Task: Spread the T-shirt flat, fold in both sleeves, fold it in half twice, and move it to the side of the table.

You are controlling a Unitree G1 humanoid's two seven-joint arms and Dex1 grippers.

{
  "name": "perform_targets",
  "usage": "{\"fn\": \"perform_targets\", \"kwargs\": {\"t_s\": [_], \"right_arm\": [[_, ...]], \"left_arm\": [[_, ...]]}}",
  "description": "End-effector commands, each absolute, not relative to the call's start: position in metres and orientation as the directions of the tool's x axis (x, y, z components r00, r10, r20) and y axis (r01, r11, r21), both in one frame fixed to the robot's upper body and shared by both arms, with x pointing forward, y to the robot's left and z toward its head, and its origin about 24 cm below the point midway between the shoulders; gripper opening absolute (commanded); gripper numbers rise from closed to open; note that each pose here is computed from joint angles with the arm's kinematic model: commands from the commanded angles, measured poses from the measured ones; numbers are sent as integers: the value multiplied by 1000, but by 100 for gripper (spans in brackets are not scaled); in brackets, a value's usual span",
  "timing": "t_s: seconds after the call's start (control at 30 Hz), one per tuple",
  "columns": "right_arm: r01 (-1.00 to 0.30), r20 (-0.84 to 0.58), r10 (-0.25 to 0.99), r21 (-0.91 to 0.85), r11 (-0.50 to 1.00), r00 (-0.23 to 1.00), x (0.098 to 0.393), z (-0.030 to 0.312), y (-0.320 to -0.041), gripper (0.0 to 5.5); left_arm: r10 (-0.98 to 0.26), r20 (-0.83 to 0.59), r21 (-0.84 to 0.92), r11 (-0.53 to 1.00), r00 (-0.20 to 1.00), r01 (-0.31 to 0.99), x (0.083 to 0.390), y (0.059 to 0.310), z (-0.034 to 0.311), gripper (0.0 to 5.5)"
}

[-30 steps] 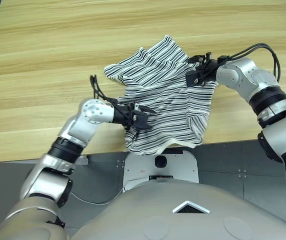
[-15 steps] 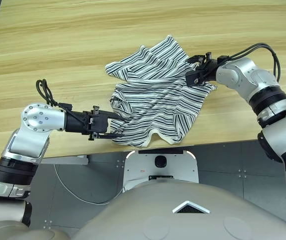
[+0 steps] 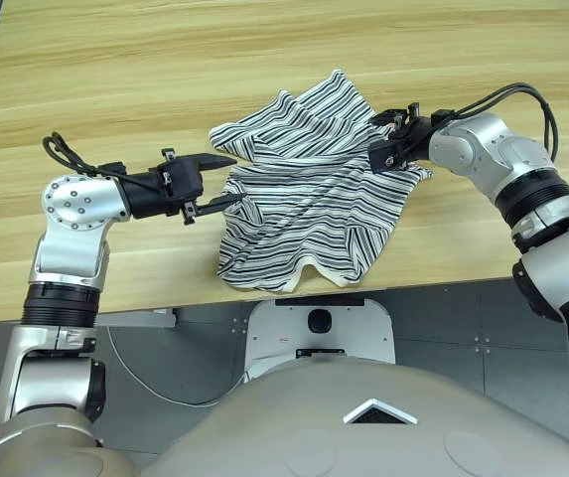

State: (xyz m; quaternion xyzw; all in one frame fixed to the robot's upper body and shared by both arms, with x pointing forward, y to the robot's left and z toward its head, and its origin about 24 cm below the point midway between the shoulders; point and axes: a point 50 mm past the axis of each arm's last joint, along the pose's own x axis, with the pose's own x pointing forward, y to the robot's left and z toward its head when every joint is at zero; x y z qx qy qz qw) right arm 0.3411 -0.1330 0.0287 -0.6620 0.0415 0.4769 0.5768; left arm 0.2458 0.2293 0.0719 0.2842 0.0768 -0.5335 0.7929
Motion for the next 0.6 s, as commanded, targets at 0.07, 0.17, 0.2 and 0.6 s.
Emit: {"fn": "perform_targets", "kwargs": {"t_s": [0.07,0.17,0.2,0.6], "right_arm": [[-757,-873,331,-478,-446,357,297,-35,-157,268],[-756,-872,334,-480,-445,356,296,-35,-156,268],[-755,-872,336,-480,-446,356,296,-35,-156,268],[-756,-878,318,-472,-453,357,295,-38,-157,268]], "left_arm": [[-786,-478,398,205,393,894,256,215,62,249],[-756,-537,401,162,375,902,259,211,51,249],[-742,-571,382,139,352,914,256,212,46,249],[-658,-747,102,22,91,995,227,271,41,249]]}}
